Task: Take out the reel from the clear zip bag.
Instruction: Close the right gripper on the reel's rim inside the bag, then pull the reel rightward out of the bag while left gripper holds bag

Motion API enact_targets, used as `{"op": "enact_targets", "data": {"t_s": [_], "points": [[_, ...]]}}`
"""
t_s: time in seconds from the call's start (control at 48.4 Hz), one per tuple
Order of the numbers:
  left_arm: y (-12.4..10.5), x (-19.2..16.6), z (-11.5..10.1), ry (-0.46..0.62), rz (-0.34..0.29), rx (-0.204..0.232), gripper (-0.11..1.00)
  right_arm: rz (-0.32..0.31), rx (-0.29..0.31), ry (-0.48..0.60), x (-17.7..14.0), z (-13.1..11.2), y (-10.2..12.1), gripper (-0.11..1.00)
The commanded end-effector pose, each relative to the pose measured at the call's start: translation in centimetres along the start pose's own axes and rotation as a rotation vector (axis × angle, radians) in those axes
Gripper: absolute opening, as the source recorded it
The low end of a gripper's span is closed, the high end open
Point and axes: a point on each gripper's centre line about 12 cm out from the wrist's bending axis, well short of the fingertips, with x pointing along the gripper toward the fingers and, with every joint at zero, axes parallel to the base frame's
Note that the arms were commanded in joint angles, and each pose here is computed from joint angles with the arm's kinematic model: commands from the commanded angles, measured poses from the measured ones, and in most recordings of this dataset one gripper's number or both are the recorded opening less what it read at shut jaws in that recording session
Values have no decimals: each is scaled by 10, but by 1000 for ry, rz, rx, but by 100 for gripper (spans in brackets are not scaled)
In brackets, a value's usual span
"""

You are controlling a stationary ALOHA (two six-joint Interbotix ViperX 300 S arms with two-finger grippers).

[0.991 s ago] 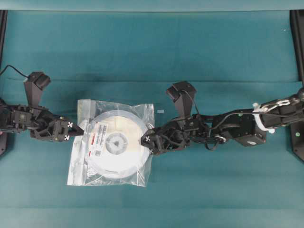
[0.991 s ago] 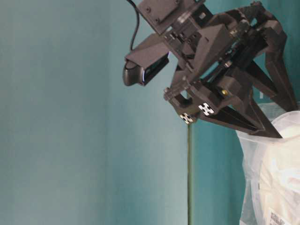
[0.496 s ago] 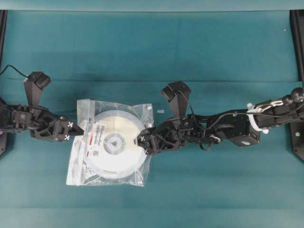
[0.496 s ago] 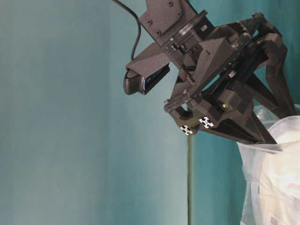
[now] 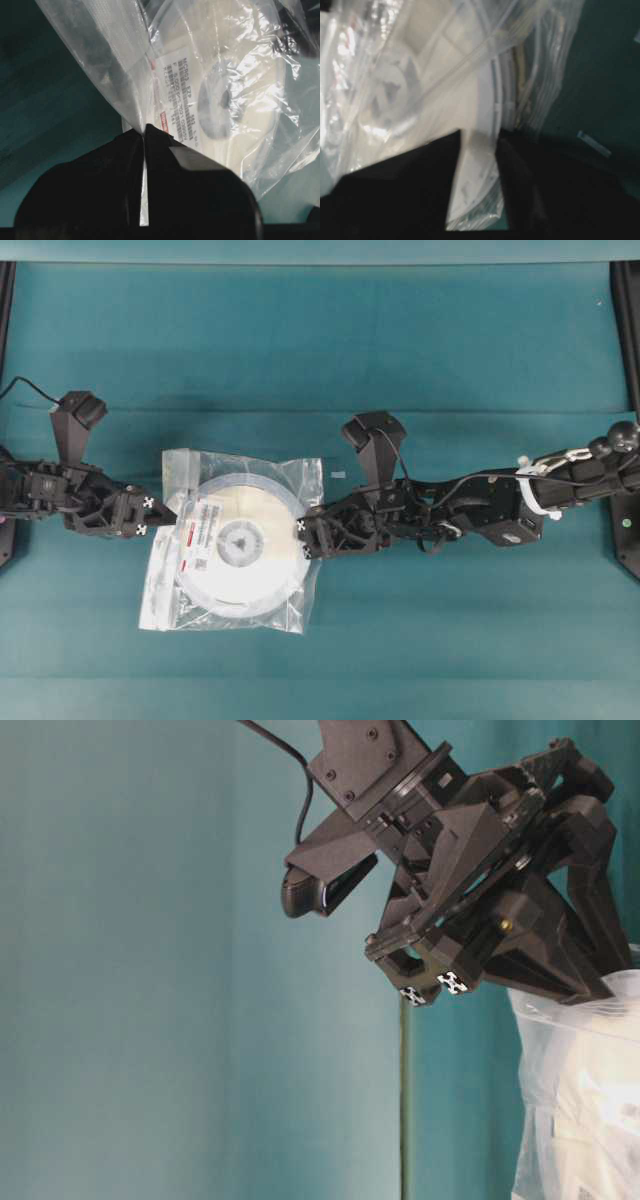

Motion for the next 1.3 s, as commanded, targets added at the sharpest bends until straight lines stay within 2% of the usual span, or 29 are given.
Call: {"op": "enact_targets", "data": {"t_s": [0.0,0.124,0.186,0.764,1.28], "points": [[-8,1,3,-8,-28,5,1,11,38,-4,0,0,6,45],[-8,1,3,-9,-26,4,1,1,63,-8,-1,1,3,19],[-8,1,3,-9,-28,2,1,-3,69,-9,-2,2,1,12],[-8,1,3,-8,-28,3,1,-15,63,-6,-7,0,-5,12],[-8,1,3,-9,-28,2,1,-52,69,-8,-55,0,-37,12]]}}
